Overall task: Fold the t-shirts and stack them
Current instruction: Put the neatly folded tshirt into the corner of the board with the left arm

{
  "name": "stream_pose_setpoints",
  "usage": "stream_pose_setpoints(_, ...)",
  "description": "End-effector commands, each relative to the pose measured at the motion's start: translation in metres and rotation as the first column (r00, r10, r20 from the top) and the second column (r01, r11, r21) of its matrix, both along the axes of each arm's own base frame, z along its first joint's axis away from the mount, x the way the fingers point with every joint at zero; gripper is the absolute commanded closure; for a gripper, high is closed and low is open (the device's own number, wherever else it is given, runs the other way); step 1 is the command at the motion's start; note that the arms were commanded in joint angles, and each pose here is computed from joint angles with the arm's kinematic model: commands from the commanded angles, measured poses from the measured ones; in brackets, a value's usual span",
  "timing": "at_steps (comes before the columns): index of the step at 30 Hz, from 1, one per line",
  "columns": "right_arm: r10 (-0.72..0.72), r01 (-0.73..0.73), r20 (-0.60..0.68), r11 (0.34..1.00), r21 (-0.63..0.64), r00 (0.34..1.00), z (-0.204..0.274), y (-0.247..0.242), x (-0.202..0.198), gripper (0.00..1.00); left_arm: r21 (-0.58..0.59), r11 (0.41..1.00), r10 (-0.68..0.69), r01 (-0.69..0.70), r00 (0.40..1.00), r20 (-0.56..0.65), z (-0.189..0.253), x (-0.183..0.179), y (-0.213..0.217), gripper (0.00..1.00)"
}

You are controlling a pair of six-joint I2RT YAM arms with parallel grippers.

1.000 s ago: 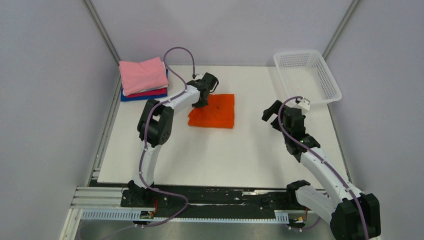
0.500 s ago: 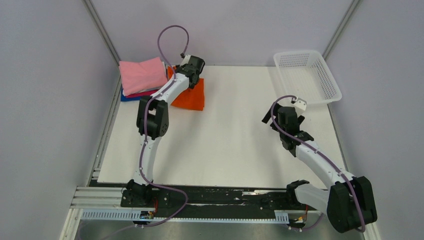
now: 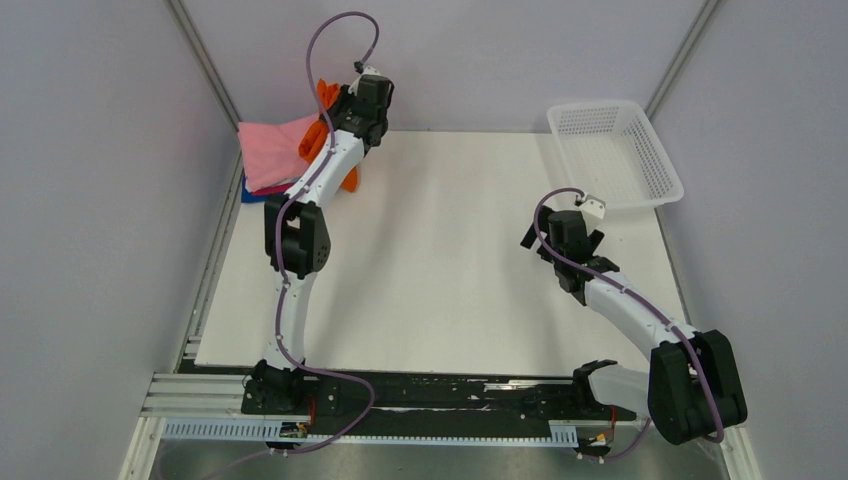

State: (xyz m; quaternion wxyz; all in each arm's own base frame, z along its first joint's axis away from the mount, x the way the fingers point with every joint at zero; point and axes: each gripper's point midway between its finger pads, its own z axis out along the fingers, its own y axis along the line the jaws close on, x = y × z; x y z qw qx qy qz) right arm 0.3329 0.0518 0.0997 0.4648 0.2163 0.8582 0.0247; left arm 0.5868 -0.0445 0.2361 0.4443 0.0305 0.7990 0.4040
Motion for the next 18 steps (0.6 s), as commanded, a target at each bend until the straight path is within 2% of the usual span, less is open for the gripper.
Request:
stream_pose_setpoints(1, -0.005, 0.005, 0.067, 1.0, 0.003, 0.998, 0.022, 0.001, 0.016, 0.0, -0.026, 1.0, -0.003, 0.009, 0.979, 0.205, 0.106, -0.01, 0.01, 1.0)
stream_pose_setpoints(8, -0.006, 0.005, 0.067, 1.0, 0.012, 0.998, 0.023, 0.002, 0.015, 0.0, -0.035, 0.999, -0.008, 0.018, 0.965, 0.264, 0.134, -0.01, 0.013, 1.0)
stream_pose_setpoints(15, -0.013, 0.012, 0.074, 1.0, 0.015, 0.997, 0.025, 0.001, 0.013, 0.0, -0.03, 0.999, 0.043, -0.037, 0.971, 0.234, 0.119, -0.001, 0.048, 1.0)
stream_pose_setpoints(18, -0.012, 0.012, 0.065, 1.0, 0.01, 0.998, 0.023, 0.001, 0.014, 0.0, -0.067, 0.996, 0.077, -0.063, 0.972, 0.22, 0.103, 0.003, 0.068, 1.0)
